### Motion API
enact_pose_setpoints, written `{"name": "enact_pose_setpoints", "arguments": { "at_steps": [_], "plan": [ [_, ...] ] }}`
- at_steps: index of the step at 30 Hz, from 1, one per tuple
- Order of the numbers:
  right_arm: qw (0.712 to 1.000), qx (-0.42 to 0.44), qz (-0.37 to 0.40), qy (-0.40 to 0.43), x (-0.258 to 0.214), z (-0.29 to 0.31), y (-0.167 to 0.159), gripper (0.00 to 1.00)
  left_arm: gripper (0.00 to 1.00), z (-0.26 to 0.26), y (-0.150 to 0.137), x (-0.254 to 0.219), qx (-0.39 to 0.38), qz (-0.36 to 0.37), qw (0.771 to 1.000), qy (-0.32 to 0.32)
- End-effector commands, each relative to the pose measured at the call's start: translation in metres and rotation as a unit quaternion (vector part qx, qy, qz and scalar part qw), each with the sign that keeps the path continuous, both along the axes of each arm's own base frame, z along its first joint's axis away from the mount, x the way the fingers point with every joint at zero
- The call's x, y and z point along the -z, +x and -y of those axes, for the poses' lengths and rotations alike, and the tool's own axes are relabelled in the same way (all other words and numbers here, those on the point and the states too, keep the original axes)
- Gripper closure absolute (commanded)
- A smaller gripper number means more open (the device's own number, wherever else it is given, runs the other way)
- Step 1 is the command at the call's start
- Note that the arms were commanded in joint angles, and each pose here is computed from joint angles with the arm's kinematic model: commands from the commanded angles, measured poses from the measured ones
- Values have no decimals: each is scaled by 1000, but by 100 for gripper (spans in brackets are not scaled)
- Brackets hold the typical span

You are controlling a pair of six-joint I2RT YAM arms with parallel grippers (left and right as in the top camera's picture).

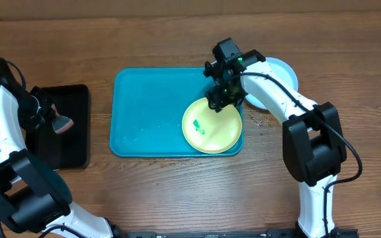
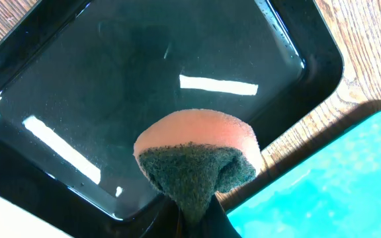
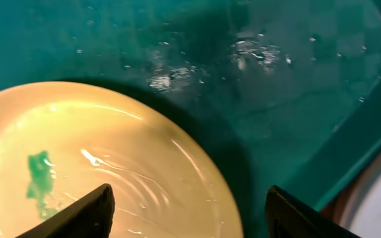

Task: Clean dirty plates on tray and stack at the side
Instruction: 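Move the right gripper to the yellow plate and grip its rim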

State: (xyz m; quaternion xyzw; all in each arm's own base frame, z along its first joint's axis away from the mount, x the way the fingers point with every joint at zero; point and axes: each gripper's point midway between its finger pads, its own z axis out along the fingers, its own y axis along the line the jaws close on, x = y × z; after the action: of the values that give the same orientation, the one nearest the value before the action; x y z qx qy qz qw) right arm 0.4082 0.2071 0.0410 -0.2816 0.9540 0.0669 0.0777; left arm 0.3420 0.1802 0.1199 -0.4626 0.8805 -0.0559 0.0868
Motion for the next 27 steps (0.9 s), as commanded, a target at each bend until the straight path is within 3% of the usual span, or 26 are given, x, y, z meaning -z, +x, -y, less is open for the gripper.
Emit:
{"name": "enact_pose_setpoints", "arguments": {
  "at_steps": [1,6,10,13,27],
  "plan": [
    [1000,-3,19,-20,-2,13,8,25,96,2,2,0,1,2,1000,-5],
    [1000,0,8,-25,-1,20,5,27,96,2,2,0,1,2,1000,-5],
    [999,3,-12,-32,1,24,-4,34,96,2,2,0,1,2,1000,-5],
    [999,3,-19,-35,2,26,-7,44,96,2,2,0,1,3,1000,-5],
    [999,5,-32,-36,10,27,-10,45,96,2,2,0,1,3,1000,-5]
  ]
}}
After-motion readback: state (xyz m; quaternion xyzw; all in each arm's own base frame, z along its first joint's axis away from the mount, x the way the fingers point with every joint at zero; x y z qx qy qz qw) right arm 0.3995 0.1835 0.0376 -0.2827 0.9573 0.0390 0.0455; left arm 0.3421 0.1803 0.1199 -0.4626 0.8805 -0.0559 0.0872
